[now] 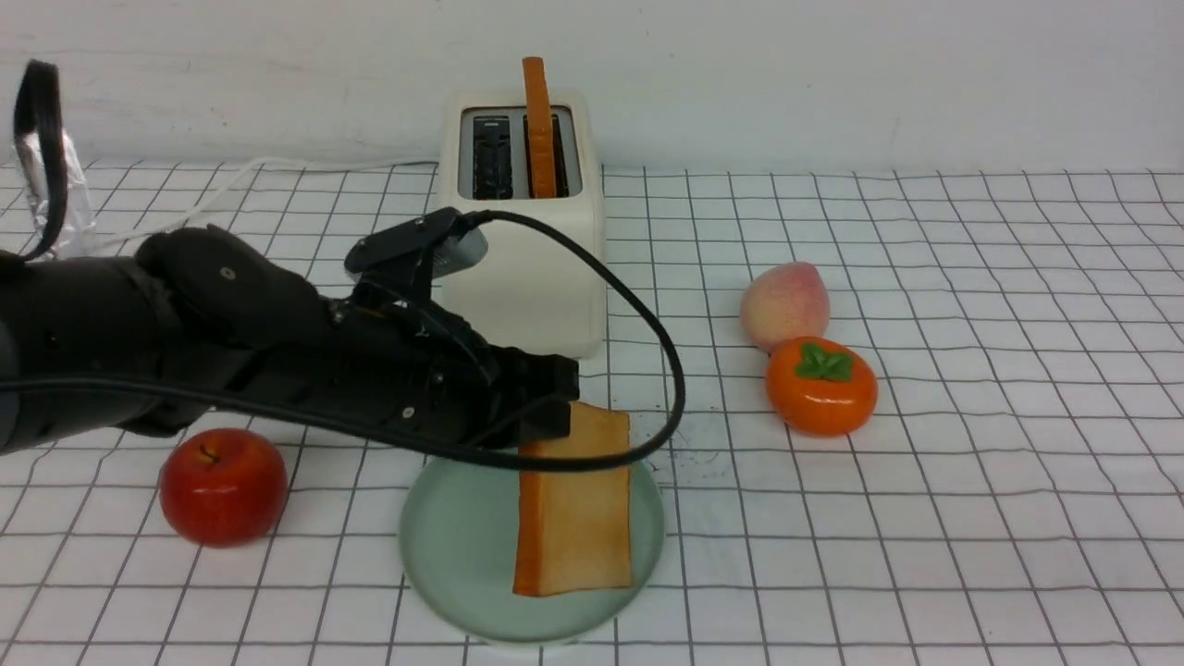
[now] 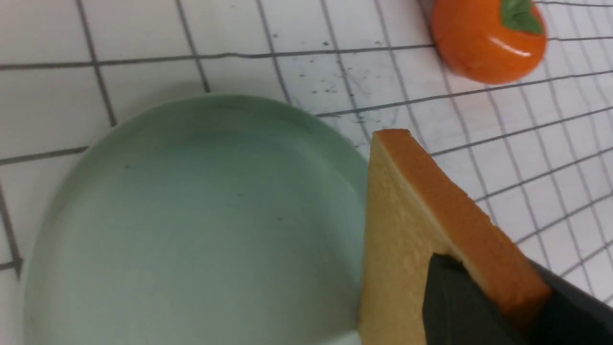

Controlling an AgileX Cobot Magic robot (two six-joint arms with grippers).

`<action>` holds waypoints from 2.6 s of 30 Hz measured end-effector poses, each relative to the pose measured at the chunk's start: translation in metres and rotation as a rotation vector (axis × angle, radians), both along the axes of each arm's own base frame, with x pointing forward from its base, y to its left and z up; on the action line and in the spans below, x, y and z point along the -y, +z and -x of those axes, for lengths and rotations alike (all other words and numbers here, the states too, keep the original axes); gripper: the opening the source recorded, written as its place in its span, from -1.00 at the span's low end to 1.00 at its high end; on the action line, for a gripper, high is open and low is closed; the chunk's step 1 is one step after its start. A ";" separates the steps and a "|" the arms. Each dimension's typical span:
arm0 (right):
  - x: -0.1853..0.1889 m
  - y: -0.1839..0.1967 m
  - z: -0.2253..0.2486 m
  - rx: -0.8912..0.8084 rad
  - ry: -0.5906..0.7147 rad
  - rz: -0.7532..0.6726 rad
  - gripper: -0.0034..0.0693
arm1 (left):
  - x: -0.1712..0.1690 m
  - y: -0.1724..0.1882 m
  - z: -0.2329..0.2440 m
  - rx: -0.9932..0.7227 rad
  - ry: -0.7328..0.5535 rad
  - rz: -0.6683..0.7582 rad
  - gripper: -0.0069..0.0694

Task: Take toasted bread from bread machine on white checkered table place on plate.
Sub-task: 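Place the slice of bread on the plate with the left gripper, then grasp the toast slice in the toaster and pull it up out of the slot with the right gripper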

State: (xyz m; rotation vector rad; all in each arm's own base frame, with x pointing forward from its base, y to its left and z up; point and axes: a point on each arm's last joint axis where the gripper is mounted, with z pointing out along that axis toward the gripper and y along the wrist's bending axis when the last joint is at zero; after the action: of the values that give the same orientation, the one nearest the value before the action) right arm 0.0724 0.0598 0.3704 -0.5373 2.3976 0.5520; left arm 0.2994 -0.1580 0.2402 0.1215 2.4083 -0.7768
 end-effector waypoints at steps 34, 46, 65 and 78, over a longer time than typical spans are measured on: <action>-0.006 0.006 -0.016 0.086 -0.035 -0.057 -0.91 | -0.037 0.115 0.060 0.514 -0.070 -0.130 -0.03; -0.075 0.024 -0.125 0.014 0.107 -0.145 -0.91 | -0.081 0.146 0.162 0.760 -0.031 -0.061 -0.85; -0.203 -0.007 -0.326 0.396 -0.033 -0.126 -0.04 | -0.111 0.121 0.223 0.921 0.055 0.003 -0.85; -0.221 -0.066 -0.382 0.575 -0.090 -0.111 0.87 | -0.111 0.120 0.224 0.911 0.044 0.001 -0.85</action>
State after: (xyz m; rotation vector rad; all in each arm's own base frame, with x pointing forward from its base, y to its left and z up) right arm 0.4546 0.2809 0.3045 -0.4608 1.8248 0.4181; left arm 0.0758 -0.0472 0.3598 0.3382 1.5376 -0.5326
